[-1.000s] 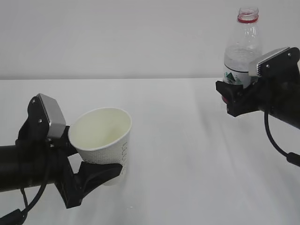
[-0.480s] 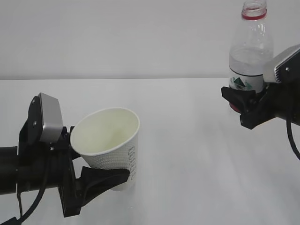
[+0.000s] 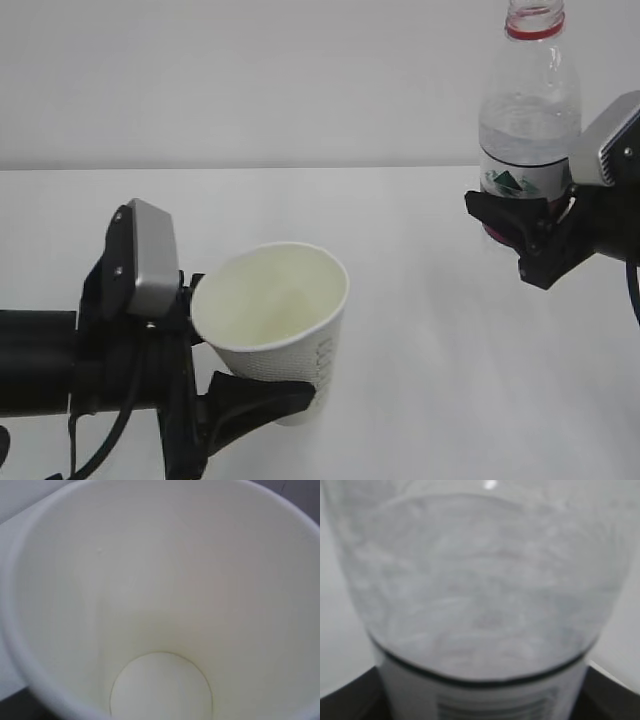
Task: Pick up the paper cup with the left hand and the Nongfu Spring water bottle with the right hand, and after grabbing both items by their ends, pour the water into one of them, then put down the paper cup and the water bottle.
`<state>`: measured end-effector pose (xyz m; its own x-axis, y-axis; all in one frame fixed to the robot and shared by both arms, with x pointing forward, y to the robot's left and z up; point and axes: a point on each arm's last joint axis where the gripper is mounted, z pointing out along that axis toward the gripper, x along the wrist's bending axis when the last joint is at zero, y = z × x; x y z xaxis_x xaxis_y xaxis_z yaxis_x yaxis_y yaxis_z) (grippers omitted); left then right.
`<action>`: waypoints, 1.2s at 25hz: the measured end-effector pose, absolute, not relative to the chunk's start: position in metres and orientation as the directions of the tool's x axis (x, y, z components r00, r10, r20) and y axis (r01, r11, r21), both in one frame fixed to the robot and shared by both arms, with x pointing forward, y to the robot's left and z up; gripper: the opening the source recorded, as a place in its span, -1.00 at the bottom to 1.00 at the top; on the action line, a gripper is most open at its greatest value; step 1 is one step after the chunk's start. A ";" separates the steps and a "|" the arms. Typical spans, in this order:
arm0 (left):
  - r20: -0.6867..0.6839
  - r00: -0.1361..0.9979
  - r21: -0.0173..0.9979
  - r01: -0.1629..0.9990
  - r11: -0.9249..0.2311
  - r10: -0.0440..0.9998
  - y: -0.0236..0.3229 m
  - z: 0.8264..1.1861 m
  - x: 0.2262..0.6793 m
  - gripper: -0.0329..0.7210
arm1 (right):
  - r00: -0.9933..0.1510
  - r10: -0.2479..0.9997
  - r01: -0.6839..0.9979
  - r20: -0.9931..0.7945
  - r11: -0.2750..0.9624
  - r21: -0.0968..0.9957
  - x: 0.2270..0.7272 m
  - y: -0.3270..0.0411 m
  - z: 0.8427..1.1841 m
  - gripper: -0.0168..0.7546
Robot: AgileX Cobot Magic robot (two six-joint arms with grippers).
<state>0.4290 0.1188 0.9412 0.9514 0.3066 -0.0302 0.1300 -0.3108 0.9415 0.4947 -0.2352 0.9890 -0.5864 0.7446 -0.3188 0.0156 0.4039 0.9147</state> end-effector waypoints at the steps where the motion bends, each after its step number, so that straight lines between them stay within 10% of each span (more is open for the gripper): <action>1: -0.020 0.956 0.942 0.116 -0.315 0.293 0.114 0.943 0.429 0.54 | -0.590 0.742 0.016 -0.318 0.405 0.914 0.494 -0.235 0.989 0.38; 30: 0.016 0.985 0.952 0.037 -0.305 0.170 0.056 0.949 0.438 0.53 | -0.713 0.536 -0.141 -0.452 0.522 0.841 0.482 -0.202 0.988 0.38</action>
